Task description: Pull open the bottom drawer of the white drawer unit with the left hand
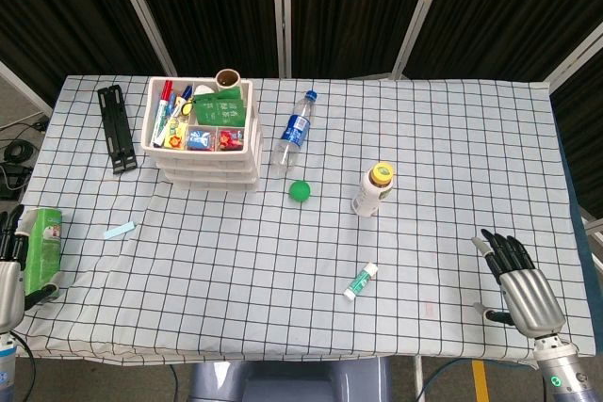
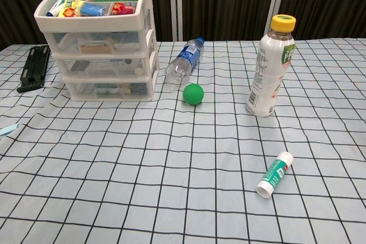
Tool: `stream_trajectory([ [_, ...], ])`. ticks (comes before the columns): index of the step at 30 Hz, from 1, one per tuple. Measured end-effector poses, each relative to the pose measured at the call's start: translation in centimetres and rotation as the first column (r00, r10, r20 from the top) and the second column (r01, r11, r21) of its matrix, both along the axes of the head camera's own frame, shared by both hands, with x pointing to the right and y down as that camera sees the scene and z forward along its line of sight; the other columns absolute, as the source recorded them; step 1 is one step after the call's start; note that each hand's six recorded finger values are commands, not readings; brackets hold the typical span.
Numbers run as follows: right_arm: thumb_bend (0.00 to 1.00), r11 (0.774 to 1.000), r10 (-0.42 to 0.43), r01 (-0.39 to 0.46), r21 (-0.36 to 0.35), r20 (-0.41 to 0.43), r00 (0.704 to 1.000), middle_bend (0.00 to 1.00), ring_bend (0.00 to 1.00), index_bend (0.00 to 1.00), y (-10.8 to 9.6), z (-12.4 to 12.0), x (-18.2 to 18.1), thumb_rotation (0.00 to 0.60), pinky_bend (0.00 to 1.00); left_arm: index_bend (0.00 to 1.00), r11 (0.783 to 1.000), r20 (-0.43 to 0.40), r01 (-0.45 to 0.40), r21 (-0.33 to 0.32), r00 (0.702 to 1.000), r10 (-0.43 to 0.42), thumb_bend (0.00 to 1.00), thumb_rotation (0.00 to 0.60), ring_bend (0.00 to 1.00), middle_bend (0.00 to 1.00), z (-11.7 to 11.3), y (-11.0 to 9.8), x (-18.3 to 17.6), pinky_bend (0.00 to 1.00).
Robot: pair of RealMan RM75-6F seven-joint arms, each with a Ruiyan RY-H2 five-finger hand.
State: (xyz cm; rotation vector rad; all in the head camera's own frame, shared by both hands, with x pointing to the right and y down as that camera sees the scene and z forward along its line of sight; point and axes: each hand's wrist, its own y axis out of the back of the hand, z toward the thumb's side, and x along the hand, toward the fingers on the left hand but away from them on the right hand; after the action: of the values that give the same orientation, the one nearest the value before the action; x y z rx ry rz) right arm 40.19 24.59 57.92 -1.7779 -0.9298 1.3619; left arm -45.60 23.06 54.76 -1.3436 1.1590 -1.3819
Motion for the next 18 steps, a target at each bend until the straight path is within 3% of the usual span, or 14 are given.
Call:
stream_trajectory([
  [15, 0.02, 1.000, 0.005, -0.005, 0.002, 0.005, 1.000, 0.00, 0.00, 0.00, -0.12, -0.18, 0.05, 0.600, 0.00, 0.00, 1.000, -0.013, -0.004, -0.013, 1.000, 0.004, 0.00, 0.600, 0.00, 0.00, 0.35, -0.15, 0.19, 0.00],
  [16, 0.02, 1.000, 0.005, -0.005, 0.000, 0.005, 1.000, 0.00, 0.00, 0.00, -0.10, -0.16, 0.04, 0.600, 0.00, 0.00, 1.000, -0.015, -0.005, -0.016, 1.000, 0.004, 0.01, 0.600, 0.00, 0.00, 0.42, -0.16, 0.22, 0.00],
  [18, 0.02, 1.000, 0.005, -0.005, -0.001, 0.007, 1.000, 0.00, 0.00, 0.00, -0.07, -0.18, 0.02, 0.600, 0.00, 0.00, 1.000, -0.029, -0.006, -0.028, 1.000, 0.006, 0.14, 0.600, 0.00, 0.00, 0.65, -0.17, 0.40, 0.00],
])
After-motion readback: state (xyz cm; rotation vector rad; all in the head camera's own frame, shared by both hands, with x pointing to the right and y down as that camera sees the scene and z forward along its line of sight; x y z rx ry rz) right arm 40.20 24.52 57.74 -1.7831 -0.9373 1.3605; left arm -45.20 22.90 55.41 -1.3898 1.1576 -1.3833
